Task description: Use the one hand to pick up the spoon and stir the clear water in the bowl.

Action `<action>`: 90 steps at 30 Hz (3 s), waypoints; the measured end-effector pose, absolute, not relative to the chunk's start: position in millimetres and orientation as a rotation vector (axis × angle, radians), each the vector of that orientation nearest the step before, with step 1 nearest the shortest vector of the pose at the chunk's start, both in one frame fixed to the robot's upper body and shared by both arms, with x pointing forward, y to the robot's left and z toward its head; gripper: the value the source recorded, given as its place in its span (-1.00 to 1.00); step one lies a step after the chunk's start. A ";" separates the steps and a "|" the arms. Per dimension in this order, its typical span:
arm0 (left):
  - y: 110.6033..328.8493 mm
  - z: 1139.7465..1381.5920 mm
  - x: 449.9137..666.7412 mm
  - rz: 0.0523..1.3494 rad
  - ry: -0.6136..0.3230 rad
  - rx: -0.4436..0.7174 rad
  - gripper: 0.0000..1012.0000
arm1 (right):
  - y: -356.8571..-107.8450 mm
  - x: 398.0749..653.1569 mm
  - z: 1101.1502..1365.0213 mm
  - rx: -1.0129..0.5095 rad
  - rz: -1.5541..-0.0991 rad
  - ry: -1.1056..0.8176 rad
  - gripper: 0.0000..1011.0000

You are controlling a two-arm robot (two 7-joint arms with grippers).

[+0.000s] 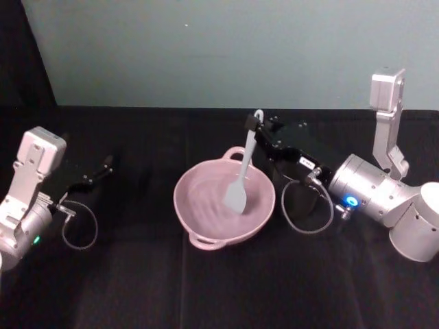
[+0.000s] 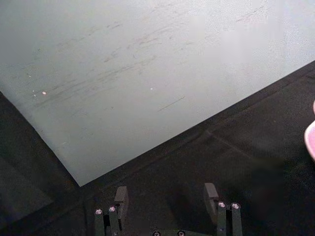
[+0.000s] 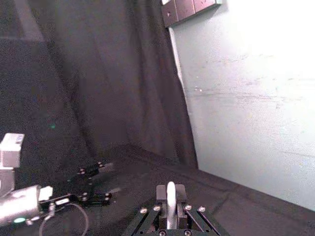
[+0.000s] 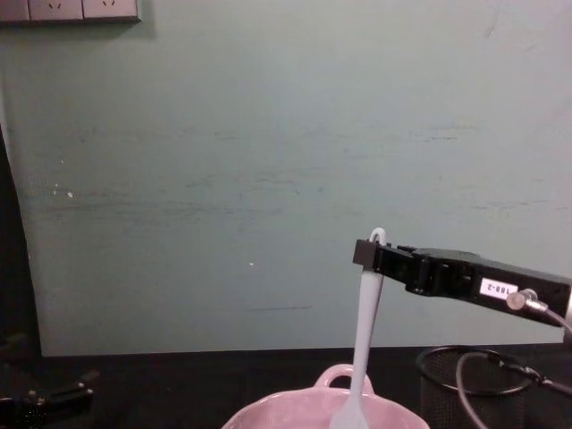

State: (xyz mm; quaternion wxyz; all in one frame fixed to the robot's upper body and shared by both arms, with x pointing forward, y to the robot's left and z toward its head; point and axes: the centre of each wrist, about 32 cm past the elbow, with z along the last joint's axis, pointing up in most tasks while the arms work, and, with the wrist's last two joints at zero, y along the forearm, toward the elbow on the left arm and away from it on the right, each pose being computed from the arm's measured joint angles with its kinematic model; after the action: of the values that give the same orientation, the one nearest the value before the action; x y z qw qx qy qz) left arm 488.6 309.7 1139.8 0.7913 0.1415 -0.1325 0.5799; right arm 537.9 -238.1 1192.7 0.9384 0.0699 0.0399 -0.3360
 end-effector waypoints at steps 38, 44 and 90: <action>309.7 1139.8 488.6 1.248 -0.285 0.305 1.00 | -226.6 582.3 1191.2 0.148 -0.670 0.094 -0.78; 309.7 1139.8 488.6 1.248 -0.285 0.304 1.00 | -242.8 568.2 1192.8 0.139 -0.704 0.087 -0.78; 309.7 1139.8 488.6 1.248 -0.285 0.305 1.00 | -222.9 583.6 1193.9 0.140 -0.675 0.092 -0.78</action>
State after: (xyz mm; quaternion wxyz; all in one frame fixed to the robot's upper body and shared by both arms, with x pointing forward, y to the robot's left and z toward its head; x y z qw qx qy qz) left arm 488.6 309.7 1139.8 0.7913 0.1415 -0.1324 0.5799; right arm 583.6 -222.9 1193.9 0.9402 0.0685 0.0449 -0.3308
